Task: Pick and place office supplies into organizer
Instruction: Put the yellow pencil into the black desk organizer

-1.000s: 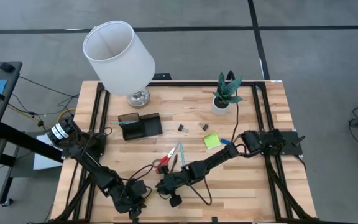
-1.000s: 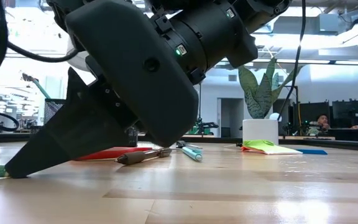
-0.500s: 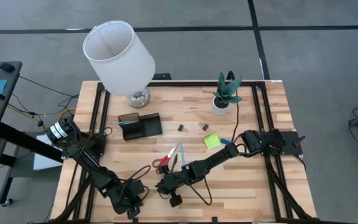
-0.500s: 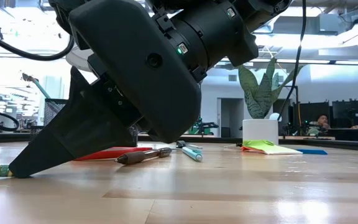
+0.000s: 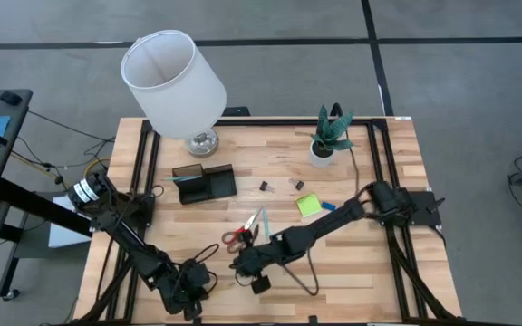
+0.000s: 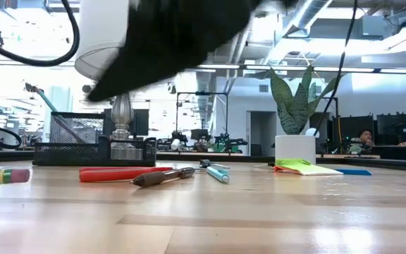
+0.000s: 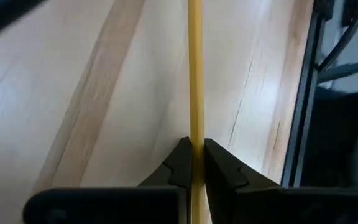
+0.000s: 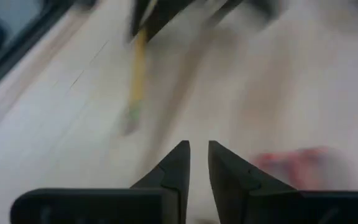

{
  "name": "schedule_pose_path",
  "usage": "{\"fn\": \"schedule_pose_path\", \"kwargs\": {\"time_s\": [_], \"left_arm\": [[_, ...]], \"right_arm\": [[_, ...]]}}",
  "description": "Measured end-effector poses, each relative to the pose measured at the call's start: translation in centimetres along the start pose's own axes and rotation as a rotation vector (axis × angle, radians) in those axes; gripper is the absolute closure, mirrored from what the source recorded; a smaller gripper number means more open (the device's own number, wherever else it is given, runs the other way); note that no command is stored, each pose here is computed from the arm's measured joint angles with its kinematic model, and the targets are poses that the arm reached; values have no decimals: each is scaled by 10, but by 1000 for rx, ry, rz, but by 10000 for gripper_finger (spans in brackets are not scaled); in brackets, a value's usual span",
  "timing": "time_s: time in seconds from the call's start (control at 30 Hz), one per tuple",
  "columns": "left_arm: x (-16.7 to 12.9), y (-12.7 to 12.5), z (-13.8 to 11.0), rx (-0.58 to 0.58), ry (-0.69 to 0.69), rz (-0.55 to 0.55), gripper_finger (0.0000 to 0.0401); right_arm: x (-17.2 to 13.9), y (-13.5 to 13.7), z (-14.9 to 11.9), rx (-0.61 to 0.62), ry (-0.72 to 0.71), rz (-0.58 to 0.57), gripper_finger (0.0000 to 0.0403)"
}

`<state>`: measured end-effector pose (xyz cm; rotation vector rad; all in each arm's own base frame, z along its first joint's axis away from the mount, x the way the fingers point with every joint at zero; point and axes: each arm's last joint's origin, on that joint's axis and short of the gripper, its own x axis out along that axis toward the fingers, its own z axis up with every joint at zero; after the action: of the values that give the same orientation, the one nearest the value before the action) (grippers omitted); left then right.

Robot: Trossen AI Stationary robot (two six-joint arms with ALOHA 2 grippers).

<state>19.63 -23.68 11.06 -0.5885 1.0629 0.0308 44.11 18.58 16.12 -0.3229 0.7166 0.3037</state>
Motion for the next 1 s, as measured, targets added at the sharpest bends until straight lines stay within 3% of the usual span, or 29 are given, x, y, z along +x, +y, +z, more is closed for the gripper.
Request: {"fn": "schedule_pose_path", "kwargs": {"time_s": [0.13, 0.3, 0.4, 0.47, 0.53, 0.6, 0.67, 0.77, 1.0], "left_arm": [[-9, -4, 14, 87, 65, 131, 394], [-49, -6, 49, 231, 186, 530, 395], [-90, -6, 77, 309, 248, 805, 395], [-116, -6, 95, 373, 283, 960, 394], [-125, -7, 115, 477, 231, 907, 388], [-132, -1, 128, 669, 307, 844, 386], [-137, 8, 141, 758, 374, 867, 387], [-131, 34, 160, 690, 367, 1014, 395], [-135, 101, 196, 688, 580, 1119, 396]], "right_arm": [[-38, -15, 11, -37, 93, -251, 348], [-84, -42, 23, -21, 144, -586, 348], [-104, -51, 26, 23, 151, -696, 347], [-113, -56, 27, 69, 142, -711, 347], [-118, -61, 30, 128, 110, -722, 347], [-118, -65, 30, 170, 94, -729, 347], [-109, -66, 25, 187, 110, -713, 347], [-90, -63, 15, 168, 165, -662, 347], [-46, -53, -20, 58, 385, -584, 347]]}}
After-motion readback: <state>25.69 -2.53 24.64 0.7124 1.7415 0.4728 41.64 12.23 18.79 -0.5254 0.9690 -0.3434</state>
